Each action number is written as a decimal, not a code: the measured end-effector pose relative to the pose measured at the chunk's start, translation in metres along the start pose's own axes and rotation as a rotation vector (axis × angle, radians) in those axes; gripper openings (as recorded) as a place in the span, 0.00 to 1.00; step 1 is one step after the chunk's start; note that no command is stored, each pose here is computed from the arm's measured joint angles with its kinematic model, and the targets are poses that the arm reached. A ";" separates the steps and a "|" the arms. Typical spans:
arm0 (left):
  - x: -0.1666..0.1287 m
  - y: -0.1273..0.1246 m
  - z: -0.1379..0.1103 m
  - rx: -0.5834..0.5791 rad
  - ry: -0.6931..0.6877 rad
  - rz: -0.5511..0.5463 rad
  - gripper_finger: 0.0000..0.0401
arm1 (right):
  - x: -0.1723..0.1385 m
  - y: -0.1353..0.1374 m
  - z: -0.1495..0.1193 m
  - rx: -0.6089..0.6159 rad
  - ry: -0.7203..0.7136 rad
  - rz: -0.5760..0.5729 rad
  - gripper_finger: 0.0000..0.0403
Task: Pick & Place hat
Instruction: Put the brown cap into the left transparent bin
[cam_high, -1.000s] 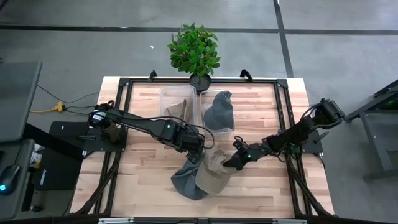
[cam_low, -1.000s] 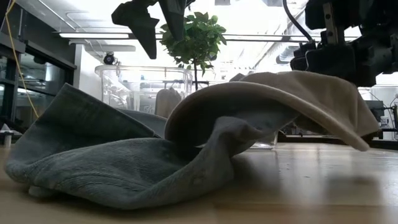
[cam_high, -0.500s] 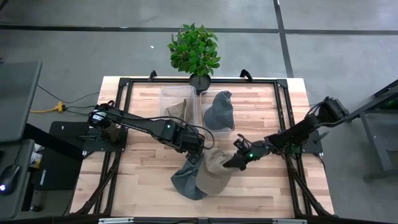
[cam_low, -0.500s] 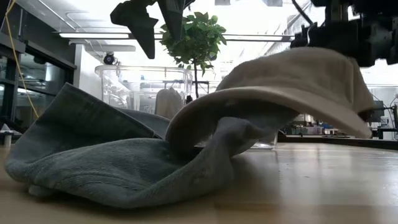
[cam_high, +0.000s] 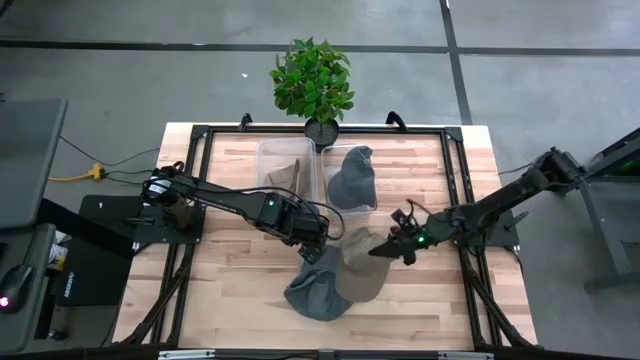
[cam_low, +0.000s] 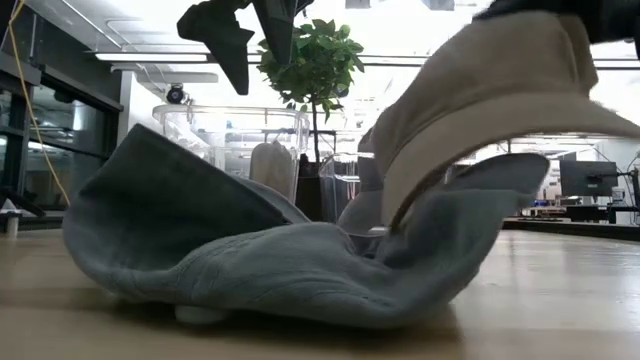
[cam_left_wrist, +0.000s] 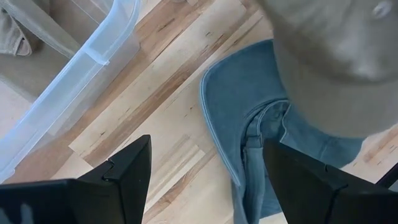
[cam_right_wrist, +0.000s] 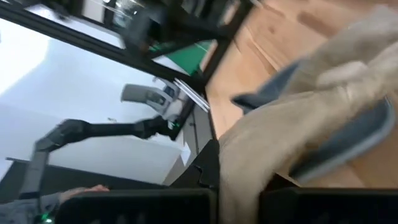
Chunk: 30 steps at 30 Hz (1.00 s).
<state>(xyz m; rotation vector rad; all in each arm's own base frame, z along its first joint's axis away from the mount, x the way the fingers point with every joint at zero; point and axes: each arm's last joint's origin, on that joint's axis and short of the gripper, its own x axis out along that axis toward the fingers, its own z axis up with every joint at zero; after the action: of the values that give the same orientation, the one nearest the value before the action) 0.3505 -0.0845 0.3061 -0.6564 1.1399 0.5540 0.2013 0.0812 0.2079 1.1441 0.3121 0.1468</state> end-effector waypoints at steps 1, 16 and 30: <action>0.000 0.000 0.000 0.000 0.000 0.000 0.66 | -0.003 0.003 0.002 -0.010 -0.014 0.015 0.00; 0.000 -0.001 0.000 -0.010 0.000 -0.008 0.66 | -0.040 0.036 0.023 -0.135 -0.224 0.159 0.00; 0.000 -0.001 0.000 -0.035 0.010 -0.018 0.66 | -0.057 0.113 0.057 -0.340 -0.174 -0.064 0.00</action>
<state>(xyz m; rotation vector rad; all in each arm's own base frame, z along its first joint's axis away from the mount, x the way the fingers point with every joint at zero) 0.3513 -0.0853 0.3064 -0.6998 1.1353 0.5572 0.1700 0.0626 0.3417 0.8022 0.1609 0.0413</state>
